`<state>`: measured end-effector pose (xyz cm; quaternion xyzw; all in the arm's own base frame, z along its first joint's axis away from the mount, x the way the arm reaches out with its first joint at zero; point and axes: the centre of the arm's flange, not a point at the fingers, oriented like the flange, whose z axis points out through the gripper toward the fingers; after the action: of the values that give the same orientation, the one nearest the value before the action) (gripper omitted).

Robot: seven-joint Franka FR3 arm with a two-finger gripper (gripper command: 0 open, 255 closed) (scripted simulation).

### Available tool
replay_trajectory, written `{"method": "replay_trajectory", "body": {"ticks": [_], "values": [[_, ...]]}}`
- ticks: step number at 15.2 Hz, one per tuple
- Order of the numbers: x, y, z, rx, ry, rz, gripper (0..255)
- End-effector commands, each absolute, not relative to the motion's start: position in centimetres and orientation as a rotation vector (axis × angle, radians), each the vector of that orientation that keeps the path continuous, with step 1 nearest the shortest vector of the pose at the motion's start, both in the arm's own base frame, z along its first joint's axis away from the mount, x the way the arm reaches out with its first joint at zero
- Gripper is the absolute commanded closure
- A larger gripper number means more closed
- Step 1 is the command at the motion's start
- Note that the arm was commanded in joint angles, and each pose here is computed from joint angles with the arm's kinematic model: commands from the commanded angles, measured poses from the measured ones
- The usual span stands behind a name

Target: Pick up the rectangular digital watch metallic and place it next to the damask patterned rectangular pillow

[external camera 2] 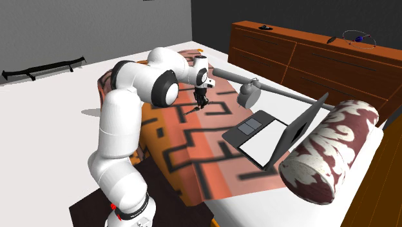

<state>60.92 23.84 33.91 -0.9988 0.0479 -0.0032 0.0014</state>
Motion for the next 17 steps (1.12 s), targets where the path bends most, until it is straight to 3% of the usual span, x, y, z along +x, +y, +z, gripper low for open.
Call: {"method": "replay_trajectory", "body": {"ticks": [1, 17], "values": [[60.7, 24.1, 34.3, -3.136, 0.143, 0.005, 255], [60.7, 24.1, 42.7, -3.136, 0.143, 0.005, 255]]}}
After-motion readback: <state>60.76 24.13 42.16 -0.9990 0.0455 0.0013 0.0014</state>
